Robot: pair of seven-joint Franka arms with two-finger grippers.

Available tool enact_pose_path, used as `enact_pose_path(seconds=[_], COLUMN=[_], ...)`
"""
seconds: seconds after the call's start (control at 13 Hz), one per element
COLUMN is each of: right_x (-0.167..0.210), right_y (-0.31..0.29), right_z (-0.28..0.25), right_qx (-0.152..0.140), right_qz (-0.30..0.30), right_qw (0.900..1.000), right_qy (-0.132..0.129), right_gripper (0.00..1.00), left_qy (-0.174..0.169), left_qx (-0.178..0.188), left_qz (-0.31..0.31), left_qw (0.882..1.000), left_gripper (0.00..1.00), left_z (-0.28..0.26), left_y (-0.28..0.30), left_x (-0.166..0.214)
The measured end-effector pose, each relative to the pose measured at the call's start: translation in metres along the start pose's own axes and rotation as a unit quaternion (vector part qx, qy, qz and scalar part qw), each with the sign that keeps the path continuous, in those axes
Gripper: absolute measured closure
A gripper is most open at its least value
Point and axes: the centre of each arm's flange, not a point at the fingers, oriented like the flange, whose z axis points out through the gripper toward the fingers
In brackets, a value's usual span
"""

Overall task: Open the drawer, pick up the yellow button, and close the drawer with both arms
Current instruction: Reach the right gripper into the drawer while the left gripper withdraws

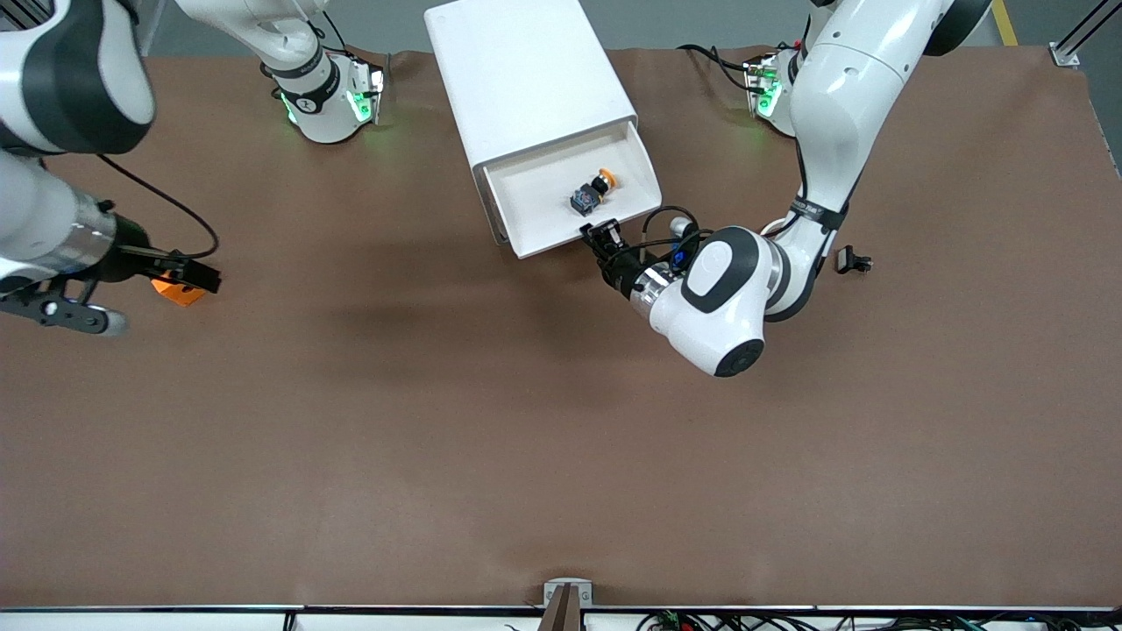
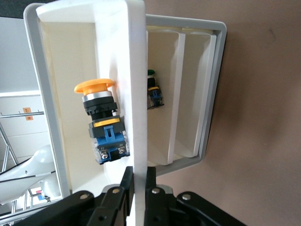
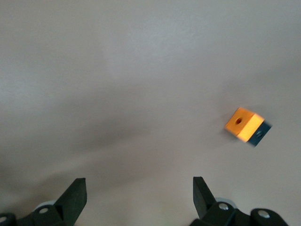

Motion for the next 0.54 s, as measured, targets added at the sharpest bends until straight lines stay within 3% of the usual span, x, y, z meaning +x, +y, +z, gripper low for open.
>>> enact_pose_path(seconds=[0.23,0.54], right_x=[-0.046,-0.133], right_y=[-0.084,-0.195], right_z=[-0.004,-0.008], right_qx=[0.016,0.026], right_qz=[0.074,0.157], right_qw=[0.997,0.987], right_qy=[-0.010,-0.001], right_gripper=[0.00,0.00], left_qy=[-0.017,-0.047], left_qx=[-0.013,-0.034], left_qz=[0.008,0.035], left_qw=[1.000,0.998], left_gripper=[0.48,0.04], left_z=[-0.021,-0.063], left_y=[-0.004,-0.014], left_x=[-0.003,-0.006])
